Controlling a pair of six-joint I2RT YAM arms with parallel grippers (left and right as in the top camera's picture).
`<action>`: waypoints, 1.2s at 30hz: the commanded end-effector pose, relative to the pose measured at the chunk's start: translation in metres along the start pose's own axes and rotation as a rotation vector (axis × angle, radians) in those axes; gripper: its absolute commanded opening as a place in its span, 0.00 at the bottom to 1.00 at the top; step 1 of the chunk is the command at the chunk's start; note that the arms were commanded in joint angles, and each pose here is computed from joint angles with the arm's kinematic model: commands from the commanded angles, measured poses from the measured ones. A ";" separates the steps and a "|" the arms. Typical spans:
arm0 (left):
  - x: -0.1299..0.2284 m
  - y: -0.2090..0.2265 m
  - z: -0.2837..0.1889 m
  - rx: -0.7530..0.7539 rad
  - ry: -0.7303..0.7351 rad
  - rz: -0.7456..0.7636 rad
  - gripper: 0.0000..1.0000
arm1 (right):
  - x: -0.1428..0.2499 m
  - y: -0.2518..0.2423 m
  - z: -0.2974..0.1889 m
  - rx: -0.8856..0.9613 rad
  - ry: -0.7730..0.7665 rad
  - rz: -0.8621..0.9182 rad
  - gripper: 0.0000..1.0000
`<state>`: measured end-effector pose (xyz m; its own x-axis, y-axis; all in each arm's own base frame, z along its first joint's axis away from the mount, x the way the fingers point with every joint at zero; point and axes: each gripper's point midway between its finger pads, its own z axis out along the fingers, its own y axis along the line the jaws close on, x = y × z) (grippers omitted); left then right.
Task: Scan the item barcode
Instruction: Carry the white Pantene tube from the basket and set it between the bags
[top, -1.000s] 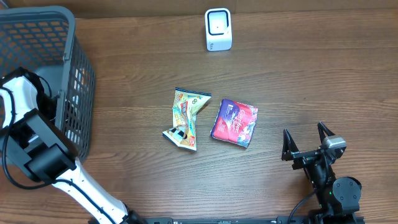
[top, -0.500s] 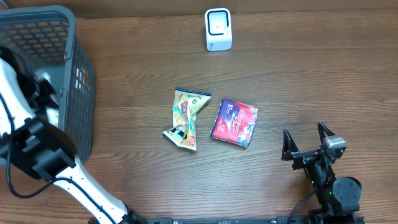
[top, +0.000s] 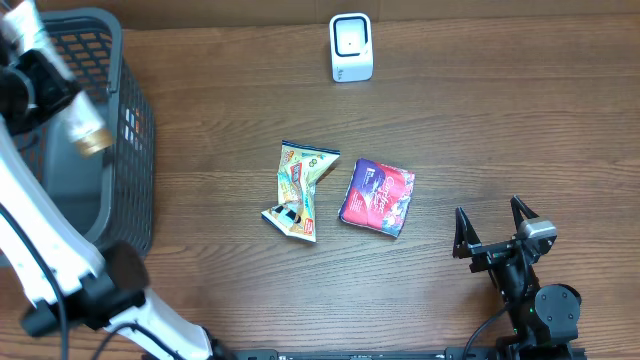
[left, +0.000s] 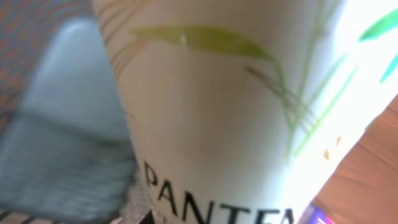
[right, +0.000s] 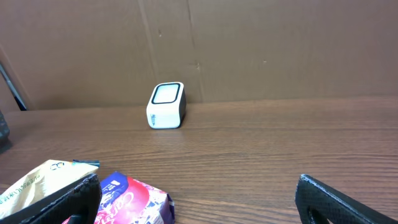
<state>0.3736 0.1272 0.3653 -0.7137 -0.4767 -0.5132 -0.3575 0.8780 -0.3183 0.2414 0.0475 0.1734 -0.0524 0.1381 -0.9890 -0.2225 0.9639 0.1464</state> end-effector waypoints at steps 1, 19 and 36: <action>0.024 -0.092 -0.026 0.229 -0.014 0.195 0.04 | 0.002 -0.001 0.000 0.003 -0.004 -0.004 1.00; 0.261 -0.210 0.131 0.056 0.588 0.563 0.04 | 0.002 -0.001 0.000 0.004 -0.004 -0.005 1.00; 0.330 -0.187 0.216 0.005 0.615 0.432 0.31 | 0.002 -0.001 0.000 0.003 -0.004 -0.004 1.00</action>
<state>0.3303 -0.2042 0.0725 -0.9984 0.0461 -0.0313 0.0510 0.9820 -0.1819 0.2414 0.0476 0.1734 -0.0520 0.1377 -0.9891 -0.2226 0.9639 0.1459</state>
